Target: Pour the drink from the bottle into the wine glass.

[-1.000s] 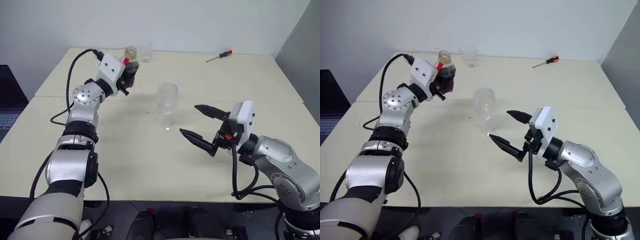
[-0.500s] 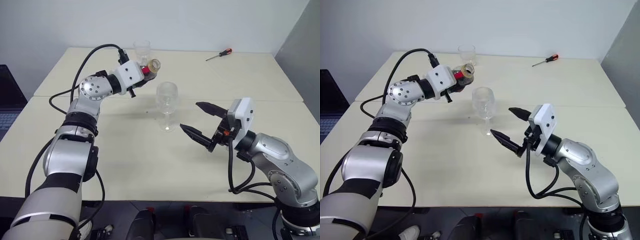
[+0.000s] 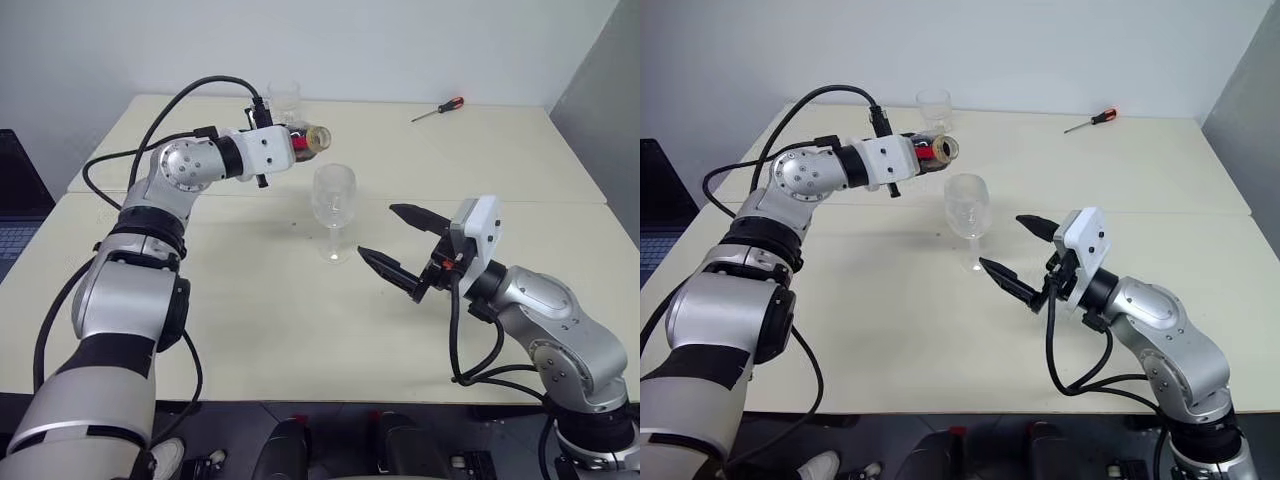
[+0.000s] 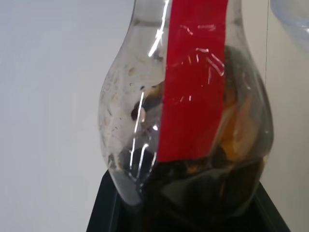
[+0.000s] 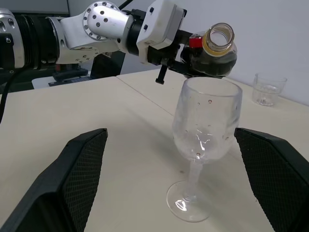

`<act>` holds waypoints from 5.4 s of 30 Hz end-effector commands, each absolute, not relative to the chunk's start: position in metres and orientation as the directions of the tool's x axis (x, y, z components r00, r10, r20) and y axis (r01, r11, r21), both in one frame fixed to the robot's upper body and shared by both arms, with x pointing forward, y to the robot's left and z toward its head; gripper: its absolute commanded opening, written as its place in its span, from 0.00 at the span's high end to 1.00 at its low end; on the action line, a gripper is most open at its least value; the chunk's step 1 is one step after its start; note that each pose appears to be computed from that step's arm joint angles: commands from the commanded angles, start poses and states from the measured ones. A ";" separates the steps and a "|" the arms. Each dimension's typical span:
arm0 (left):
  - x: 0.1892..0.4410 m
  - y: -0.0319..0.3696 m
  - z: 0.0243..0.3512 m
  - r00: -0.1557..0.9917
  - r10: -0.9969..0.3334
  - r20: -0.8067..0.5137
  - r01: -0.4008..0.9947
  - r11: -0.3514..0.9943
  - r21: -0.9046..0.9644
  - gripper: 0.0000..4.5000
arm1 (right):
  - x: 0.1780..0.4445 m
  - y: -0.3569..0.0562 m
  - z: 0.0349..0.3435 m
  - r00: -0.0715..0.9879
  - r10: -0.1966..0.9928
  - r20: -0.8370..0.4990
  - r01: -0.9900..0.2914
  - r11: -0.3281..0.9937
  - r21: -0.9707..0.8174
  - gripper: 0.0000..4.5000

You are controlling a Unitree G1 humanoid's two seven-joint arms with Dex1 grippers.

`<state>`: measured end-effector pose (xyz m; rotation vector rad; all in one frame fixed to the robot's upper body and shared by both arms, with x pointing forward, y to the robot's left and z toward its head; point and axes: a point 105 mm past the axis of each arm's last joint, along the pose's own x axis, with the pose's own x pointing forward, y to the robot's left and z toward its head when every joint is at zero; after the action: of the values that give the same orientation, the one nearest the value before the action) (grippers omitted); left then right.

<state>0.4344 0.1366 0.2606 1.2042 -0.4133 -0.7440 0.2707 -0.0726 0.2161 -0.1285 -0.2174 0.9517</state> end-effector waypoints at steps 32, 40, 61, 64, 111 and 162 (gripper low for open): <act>0.430 0.136 0.313 0.729 -0.684 -0.042 0.000 -0.062 0.998 0.75 | 0.271 -0.072 0.224 0.571 0.803 0.173 -0.768 0.596 -0.233 0.00; 0.428 0.134 0.318 0.721 -0.691 -0.041 -0.013 -0.072 0.997 0.75 | 0.272 -0.072 0.223 0.575 0.799 0.174 -0.765 0.601 -0.232 0.00; 0.428 0.130 0.322 0.719 -0.692 -0.056 -0.023 -0.105 0.994 0.75 | 0.272 -0.070 0.222 0.574 0.799 0.181 -0.765 0.602 -0.231 0.00; 0.428 0.130 0.322 0.720 -0.692 -0.059 -0.024 -0.110 0.994 0.75 | 0.272 -0.070 0.222 0.574 0.799 0.182 -0.765 0.602 -0.230 0.00; 0.428 0.135 0.333 0.741 -0.668 -0.069 -0.061 -0.168 0.984 0.75 | 0.273 -0.068 0.221 0.564 0.805 0.186 -0.772 0.594 -0.226 0.00; 0.426 0.138 0.338 0.751 -0.655 -0.081 -0.100 -0.235 0.967 0.75 | 0.272 -0.065 0.219 0.549 0.816 0.181 -0.784 0.578 -0.226 0.00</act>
<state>0.4318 0.1377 0.3079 1.7424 -0.5190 -0.6491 0.2767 -0.0683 0.2082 -0.1103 -0.2202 0.9356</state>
